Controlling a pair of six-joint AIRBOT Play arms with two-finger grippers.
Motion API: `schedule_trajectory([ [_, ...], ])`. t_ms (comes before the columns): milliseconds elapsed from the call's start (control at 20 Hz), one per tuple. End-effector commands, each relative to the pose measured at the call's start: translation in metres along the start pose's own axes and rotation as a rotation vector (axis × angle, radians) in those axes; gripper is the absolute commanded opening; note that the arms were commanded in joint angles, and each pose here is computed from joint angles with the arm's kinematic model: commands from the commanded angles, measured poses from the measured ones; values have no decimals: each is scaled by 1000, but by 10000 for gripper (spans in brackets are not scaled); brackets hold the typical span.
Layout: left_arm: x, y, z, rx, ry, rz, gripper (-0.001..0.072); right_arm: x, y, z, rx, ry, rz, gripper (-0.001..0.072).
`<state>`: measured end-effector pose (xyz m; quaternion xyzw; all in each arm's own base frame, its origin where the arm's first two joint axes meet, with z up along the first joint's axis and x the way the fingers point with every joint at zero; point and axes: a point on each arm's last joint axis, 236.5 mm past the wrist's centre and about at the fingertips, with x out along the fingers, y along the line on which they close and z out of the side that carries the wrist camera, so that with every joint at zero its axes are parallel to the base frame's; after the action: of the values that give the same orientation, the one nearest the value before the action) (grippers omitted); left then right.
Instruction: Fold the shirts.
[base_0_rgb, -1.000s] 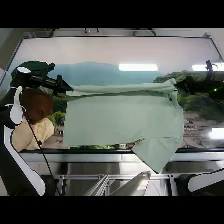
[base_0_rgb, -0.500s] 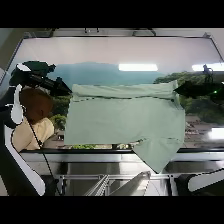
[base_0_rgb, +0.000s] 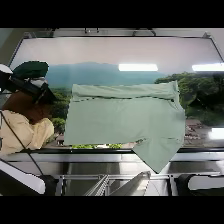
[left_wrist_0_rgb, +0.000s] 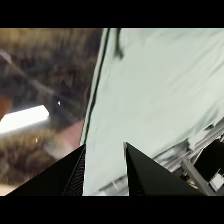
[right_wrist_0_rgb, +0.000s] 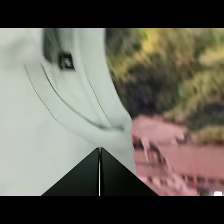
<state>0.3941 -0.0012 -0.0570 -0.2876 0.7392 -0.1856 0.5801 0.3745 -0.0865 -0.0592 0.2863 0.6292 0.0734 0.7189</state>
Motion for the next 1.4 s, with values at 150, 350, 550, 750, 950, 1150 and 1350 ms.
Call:
schedule_trajectory([
  [150, 90, 55, -114, -170, 158, 82, 266, 6, 8, -62, 112, 44, 29, 22],
  [350, 108, 52, -127, -177, 194, 92, 217, -2, 31, -66, 120, 1, 94, 22],
  [550, 120, 36, -126, -124, 215, 108, 229, -23, 49, -69, 80, -36, 107, 34],
  [750, 132, 21, -123, -42, 226, 133, 227, -27, 54, -85, 78, 18, 109, 435],
  [950, 130, 10, -113, 10, 214, 148, 32, -14, 16, -134, 169, 137, -22, 315],
  [1150, 130, 10, -113, 20, 215, 145, 31, 2, -17, -181, 398, 145, -23, 509],
  [1350, 130, 10, -114, 21, 221, 144, 32, 27, -19, -220, 555, 207, 14, 521],
])
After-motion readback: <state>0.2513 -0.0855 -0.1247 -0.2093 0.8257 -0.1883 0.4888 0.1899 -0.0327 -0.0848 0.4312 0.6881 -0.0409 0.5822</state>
